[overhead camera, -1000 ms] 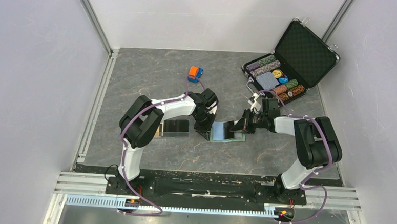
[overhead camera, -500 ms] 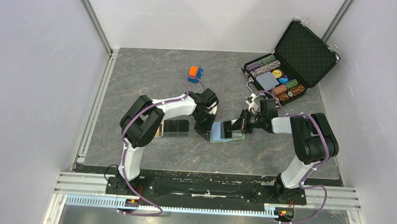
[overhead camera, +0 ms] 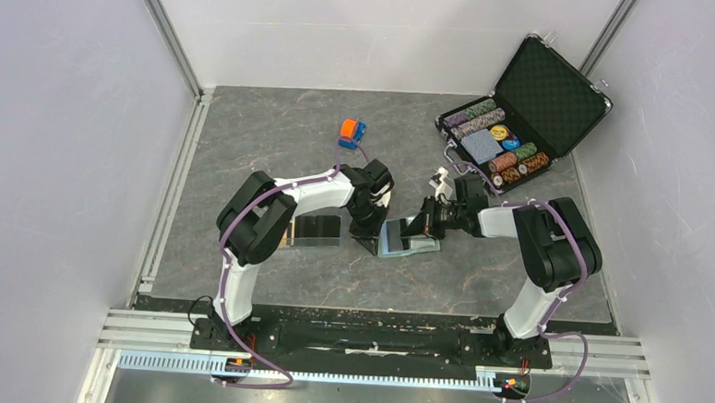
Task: Put the credit cards into the card holder
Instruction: Insert the credit card into the card holder.
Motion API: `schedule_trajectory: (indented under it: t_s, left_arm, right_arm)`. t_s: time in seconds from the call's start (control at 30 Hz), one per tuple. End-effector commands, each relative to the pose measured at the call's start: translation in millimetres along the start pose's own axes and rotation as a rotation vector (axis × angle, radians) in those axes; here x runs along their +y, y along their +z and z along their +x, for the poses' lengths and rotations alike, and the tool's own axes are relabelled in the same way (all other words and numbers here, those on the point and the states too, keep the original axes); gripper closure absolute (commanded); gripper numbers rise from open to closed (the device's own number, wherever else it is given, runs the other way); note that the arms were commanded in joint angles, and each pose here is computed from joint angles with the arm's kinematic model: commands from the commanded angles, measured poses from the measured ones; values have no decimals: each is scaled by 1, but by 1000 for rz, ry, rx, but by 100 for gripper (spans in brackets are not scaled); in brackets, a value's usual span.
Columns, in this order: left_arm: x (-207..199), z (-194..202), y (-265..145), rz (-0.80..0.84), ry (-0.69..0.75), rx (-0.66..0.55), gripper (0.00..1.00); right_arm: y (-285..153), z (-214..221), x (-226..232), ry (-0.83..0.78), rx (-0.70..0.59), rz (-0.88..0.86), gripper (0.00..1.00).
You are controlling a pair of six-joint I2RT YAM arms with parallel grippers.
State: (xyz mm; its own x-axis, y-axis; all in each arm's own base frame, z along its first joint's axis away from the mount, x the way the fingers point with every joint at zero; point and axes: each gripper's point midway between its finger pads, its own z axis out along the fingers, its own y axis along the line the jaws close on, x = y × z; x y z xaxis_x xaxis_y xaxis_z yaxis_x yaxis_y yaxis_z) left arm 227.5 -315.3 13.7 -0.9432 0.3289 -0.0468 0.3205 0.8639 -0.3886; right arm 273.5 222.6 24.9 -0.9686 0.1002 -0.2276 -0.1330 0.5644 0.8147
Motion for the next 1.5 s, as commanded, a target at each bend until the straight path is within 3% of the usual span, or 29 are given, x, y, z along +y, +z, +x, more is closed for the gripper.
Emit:
schedule_trajectory:
  t_s: [0.0, 0.27, 0.87, 1.03, 1.17, 1.33, 1.47]
  left_arm:
    - [6, -3, 12, -26, 63, 0, 98]
    - [4, -6, 10, -21, 67, -6, 98]
    - [-6, -23, -10, -26, 88, -86, 96]
    - [-8, -31, -34, -54, 102, -163, 78]
    - [-10, -41, -61, -88, 111, -255, 58]
    - [-12, -54, -99, -117, 101, -388, 39]
    - [-17, -63, -126, -59, 73, -489, 32]
  right_arm:
    - [13, 15, -3, -8, 59, 52, 94]
    - [19, 14, 1, -54, 88, 100, 72]
    - [20, 19, 20, -60, 149, 99, 32]
    - [13, 11, 18, -101, 138, 166, 13]
    - [6, 6, 16, -135, 142, 222, 4]
    - [-3, 2, 13, -173, 144, 282, 2]
    - [-7, -2, 14, -198, 139, 301, 2]
